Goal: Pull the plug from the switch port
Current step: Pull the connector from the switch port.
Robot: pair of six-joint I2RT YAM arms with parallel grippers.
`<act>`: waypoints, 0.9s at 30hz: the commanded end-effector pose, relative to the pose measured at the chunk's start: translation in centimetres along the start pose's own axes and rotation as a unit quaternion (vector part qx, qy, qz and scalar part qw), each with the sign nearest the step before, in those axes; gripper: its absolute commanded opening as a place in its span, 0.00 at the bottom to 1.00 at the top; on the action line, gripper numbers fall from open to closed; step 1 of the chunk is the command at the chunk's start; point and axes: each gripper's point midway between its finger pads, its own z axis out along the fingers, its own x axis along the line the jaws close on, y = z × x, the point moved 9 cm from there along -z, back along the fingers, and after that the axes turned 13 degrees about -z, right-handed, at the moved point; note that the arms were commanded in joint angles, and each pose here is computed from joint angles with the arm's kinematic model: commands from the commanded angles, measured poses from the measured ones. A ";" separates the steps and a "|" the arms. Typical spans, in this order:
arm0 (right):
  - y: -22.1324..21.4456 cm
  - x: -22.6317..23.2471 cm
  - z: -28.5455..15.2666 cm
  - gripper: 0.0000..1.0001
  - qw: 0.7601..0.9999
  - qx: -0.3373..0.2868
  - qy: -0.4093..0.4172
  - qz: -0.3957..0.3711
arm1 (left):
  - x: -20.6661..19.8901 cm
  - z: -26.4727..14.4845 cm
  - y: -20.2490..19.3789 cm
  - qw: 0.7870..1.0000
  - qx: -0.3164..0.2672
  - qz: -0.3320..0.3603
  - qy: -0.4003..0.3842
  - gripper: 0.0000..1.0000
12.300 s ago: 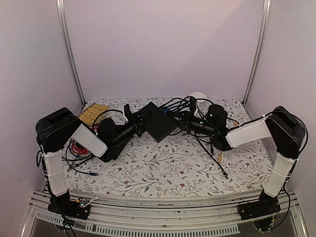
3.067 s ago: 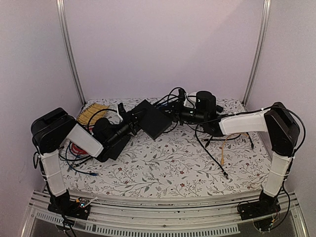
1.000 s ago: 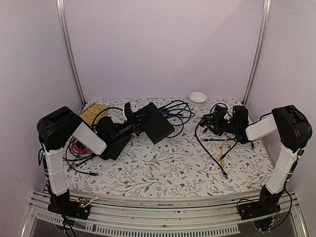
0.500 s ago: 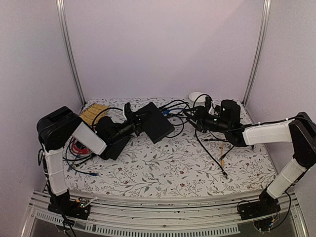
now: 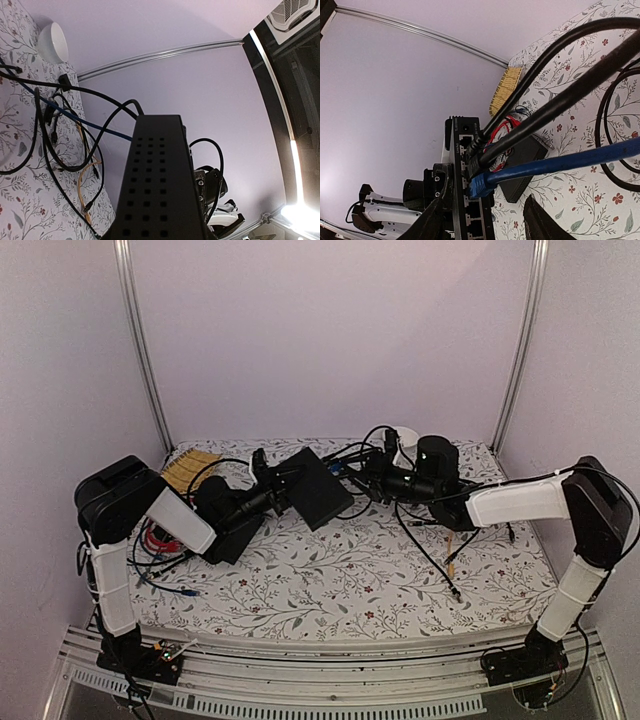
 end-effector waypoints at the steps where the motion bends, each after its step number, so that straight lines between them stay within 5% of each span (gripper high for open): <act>1: 0.2 0.7 1.2 0.52 1.000 -0.004 0.008 -0.010 | -6.1 -0.2 -1.3 0.988 0.020 0.046 -0.145 0.00; 27: 0.1 1.1 3.2 0.37 1.000 0.010 0.027 -0.008 | -6.0 0.0 -1.4 0.988 0.023 0.046 -0.146 0.00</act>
